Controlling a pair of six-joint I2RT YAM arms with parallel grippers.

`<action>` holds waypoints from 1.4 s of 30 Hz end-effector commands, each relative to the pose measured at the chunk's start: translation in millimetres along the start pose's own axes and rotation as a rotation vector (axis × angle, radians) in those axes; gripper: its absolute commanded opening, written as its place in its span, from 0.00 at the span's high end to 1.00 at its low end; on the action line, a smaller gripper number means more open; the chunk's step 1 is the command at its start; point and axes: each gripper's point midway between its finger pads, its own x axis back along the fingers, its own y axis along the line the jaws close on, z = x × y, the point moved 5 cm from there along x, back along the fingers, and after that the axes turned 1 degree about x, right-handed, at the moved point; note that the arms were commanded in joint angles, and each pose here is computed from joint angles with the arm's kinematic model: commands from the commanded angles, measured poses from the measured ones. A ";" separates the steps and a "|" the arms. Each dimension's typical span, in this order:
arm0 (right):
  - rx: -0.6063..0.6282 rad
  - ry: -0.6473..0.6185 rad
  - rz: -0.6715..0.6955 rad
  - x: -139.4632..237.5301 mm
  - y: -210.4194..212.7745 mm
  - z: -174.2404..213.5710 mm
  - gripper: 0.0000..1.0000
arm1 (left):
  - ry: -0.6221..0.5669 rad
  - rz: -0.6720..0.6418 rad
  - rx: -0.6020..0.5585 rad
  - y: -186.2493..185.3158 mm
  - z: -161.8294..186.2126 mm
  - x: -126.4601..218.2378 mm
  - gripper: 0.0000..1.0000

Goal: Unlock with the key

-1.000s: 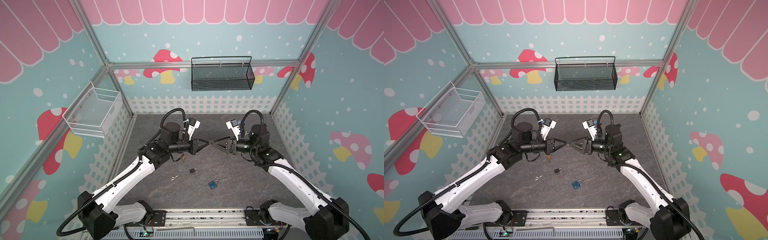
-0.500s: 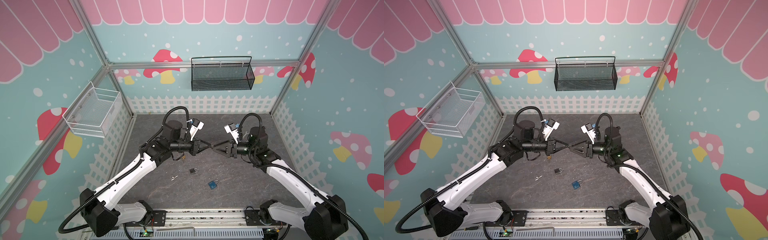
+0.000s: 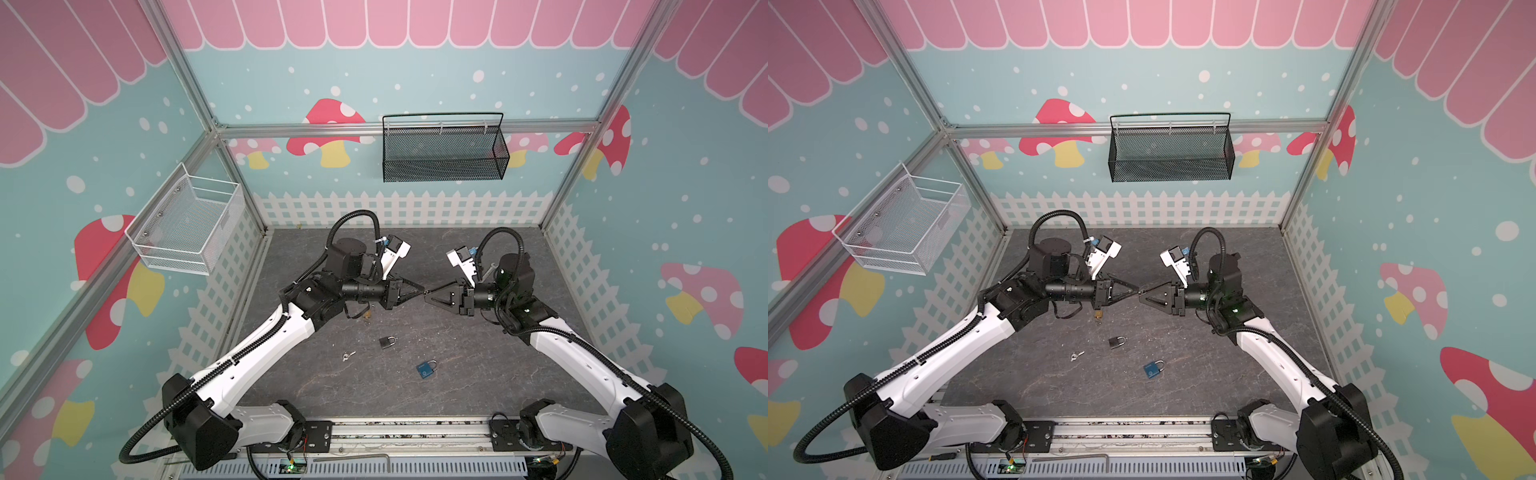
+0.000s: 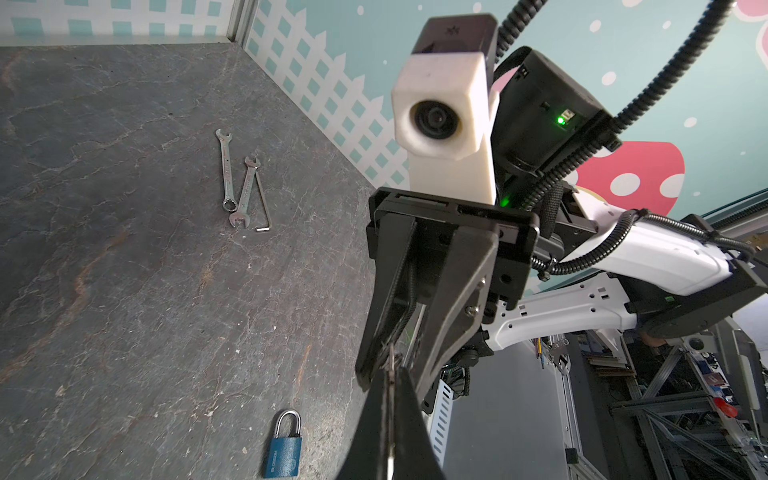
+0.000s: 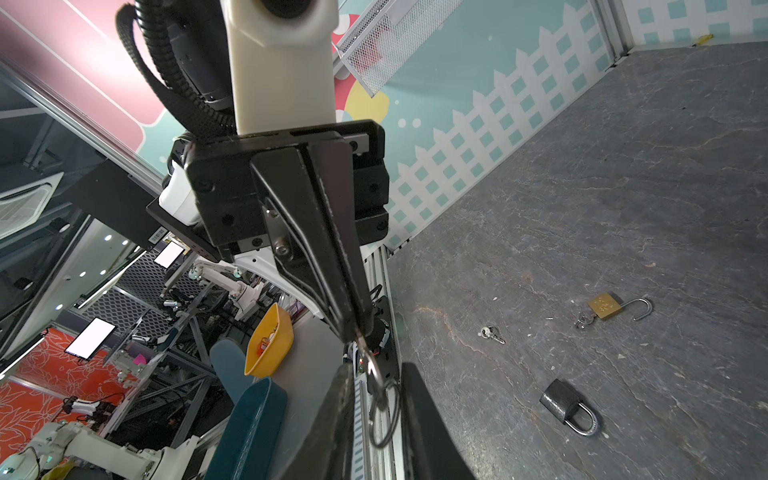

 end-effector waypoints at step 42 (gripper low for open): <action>0.082 0.000 -0.034 1.1 6.4 -5.1 0.92 | 0.047 0.010 -0.056 -1.7 -3.9 5.7 1.00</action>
